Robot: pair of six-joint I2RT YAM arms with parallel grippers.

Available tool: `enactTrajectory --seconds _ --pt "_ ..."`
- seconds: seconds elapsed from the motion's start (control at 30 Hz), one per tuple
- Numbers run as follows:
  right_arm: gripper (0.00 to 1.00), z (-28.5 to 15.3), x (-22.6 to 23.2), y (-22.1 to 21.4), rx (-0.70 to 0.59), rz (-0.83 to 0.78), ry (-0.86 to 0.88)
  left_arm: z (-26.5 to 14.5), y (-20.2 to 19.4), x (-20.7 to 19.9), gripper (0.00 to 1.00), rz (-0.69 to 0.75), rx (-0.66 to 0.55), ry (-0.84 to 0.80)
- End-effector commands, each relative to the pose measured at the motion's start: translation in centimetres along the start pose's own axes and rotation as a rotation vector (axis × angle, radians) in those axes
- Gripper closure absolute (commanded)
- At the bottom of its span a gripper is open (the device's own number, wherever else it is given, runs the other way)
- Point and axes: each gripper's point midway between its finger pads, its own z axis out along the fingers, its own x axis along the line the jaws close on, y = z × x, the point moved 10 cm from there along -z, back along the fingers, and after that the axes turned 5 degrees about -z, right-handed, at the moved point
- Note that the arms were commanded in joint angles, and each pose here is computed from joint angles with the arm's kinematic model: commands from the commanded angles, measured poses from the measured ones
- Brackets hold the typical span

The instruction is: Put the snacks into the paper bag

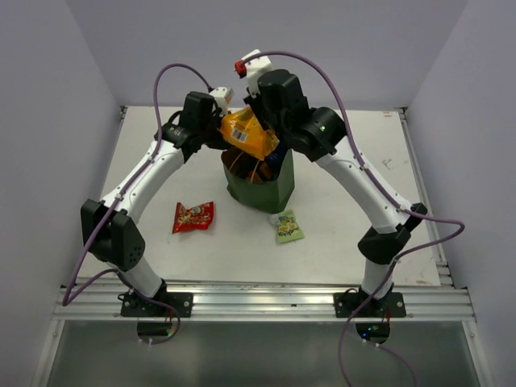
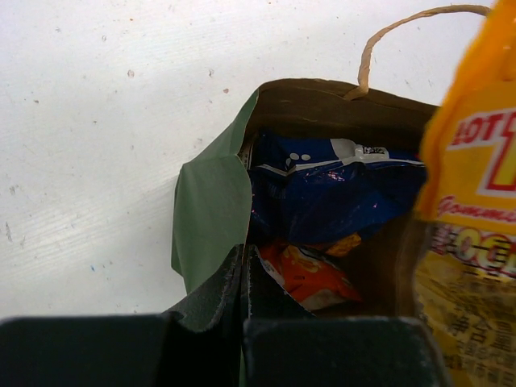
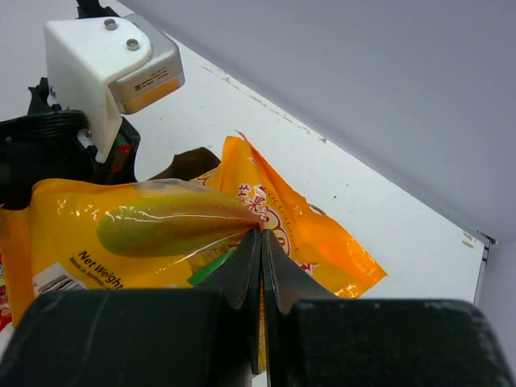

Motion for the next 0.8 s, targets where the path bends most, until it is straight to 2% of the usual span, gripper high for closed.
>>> enactTrajectory --seconds 0.0,0.2,0.4,0.6,0.77 --pt "1.0 0.8 -1.1 2.0 -0.112 0.084 -0.038 -0.2 0.2 -0.3 1.0 0.011 0.003 -0.024" --pt "1.0 2.8 1.9 -1.4 0.0 0.101 0.073 -0.2 0.3 -0.4 1.0 0.015 -0.003 -0.024" --pt "1.0 2.3 3.3 -3.7 0.089 0.126 0.144 0.0 0.4 -0.4 1.0 0.011 -0.002 -0.027" --pt "1.0 3.9 4.7 -6.7 0.196 0.061 0.139 0.1 0.7 -0.8 1.0 0.005 -0.001 -0.049" --pt "1.0 6.9 6.1 -8.0 0.279 0.015 0.084 -0.3 0.9 -1.1 1.0 0.003 -0.003 -0.066"
